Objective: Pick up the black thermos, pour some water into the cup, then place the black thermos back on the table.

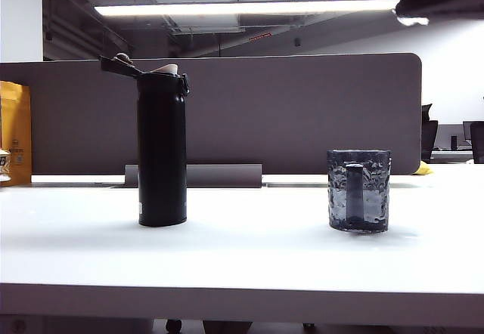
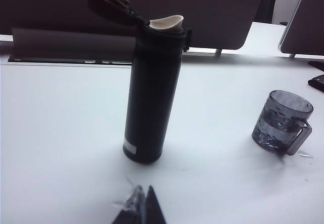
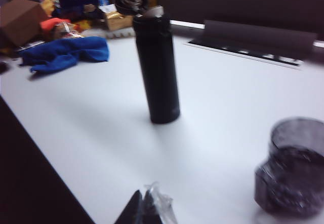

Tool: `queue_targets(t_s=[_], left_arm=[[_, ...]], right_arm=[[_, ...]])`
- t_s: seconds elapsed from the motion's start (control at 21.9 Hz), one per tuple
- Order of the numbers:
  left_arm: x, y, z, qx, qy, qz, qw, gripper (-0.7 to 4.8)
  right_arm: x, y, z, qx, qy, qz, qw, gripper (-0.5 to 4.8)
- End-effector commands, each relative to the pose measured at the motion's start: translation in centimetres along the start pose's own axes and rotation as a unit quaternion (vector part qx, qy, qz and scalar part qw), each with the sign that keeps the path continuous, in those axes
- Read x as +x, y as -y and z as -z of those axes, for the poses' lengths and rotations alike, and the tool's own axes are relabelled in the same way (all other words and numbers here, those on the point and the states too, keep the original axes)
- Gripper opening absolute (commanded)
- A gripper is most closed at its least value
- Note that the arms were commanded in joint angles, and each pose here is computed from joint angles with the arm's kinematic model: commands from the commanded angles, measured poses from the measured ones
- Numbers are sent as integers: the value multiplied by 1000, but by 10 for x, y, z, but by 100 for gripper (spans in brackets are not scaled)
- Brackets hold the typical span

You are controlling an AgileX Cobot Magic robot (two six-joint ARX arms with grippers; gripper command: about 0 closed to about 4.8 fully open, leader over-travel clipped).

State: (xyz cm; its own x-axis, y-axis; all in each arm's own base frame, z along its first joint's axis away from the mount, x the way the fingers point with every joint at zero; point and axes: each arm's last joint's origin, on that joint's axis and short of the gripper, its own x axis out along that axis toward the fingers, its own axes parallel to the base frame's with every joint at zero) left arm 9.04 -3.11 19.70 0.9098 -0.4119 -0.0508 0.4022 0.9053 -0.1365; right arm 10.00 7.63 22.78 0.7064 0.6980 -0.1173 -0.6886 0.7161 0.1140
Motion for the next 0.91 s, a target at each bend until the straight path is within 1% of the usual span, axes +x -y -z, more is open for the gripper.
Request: queue_targets(t_s=[0.05,0.32,0.55,0.68,0.78,0.82,0.91], left_arm=[[-2,-1,11,-4,-25,-5,1000,-5],[-1,-4,29,-7,-47,-9,999,-5],[3,-8,44,-7,-58,-32,998,-5],[4,-8,48,-8,-61,-32,998,-5],[4,-8,47,-8,-60,-29,998,-5],[4,-8,47,-7,-57,-28,998,-5],[4,-8,46,-7,-54,-25,998,-5]], right_arm=[[-1,2,16,10,-7,7,1000,-8],[-2,3,35,13,-21,5,1000,-8],[-3,4,49,14,-25,5,1000,-8],[-5,5,64,27,-28,5,999,-8],[-8,5,75,27,-26,-5,999,-8],[-9,6,81,30,-36,-5,999,-8],[-13,6,84,31,-48,12,998,-8]])
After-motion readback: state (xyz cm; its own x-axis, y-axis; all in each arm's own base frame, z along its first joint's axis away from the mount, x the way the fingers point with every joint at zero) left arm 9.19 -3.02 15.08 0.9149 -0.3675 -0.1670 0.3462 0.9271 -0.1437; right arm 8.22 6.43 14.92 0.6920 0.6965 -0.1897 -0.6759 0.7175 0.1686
